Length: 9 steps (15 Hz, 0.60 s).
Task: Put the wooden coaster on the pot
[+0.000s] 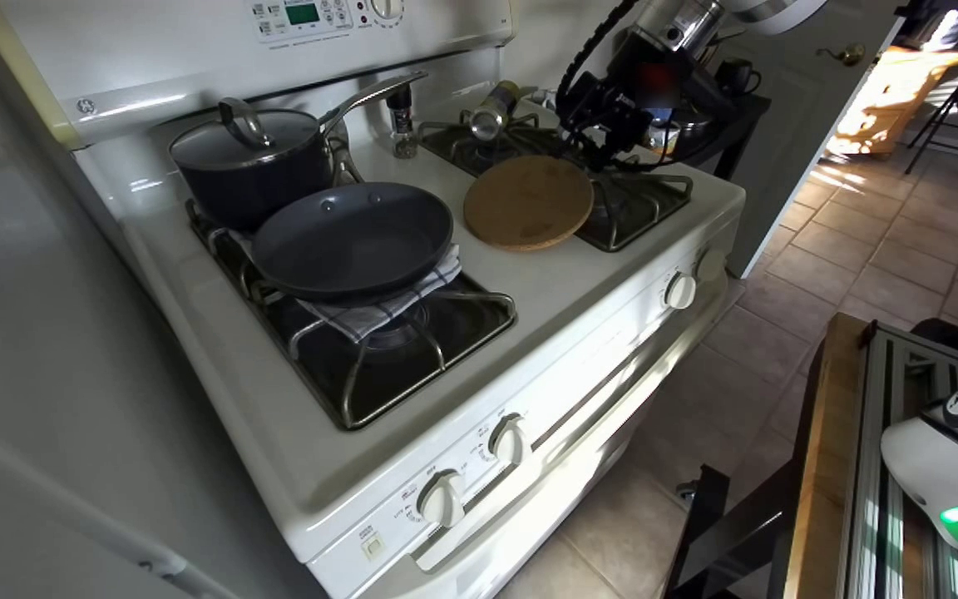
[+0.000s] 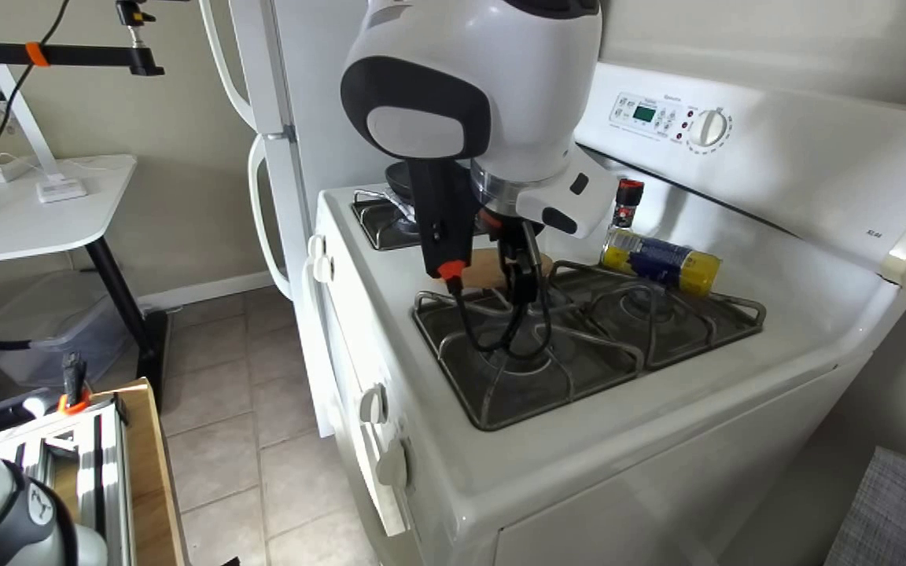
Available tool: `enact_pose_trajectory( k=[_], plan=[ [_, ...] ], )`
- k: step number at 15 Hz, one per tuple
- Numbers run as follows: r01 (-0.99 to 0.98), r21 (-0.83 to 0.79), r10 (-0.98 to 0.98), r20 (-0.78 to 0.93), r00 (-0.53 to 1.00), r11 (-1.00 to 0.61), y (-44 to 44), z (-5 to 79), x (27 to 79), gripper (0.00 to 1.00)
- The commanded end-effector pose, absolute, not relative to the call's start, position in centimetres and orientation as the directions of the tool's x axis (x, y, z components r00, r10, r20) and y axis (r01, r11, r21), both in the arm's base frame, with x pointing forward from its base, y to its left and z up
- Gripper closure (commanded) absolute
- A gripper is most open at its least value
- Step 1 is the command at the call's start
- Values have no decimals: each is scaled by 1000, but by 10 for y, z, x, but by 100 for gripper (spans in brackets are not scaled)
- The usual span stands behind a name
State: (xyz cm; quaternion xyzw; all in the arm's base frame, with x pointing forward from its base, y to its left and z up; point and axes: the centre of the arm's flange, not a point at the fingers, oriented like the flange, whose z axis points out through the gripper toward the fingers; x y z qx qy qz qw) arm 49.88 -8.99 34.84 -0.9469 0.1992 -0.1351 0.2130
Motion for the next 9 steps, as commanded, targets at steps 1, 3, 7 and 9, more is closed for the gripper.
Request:
enact_pose_trajectory(
  k=[1,3,7,9],
  plan=[
    [-316,-485,-446,177,877,-815,-83,335,506,0],
    [-308,-502,-444,177,878,-808,-78,331,508,0],
    [-288,-540,-447,187,875,-790,-72,330,515,0],
    [-277,-558,-450,199,871,-782,-71,334,518,0]
  ],
)
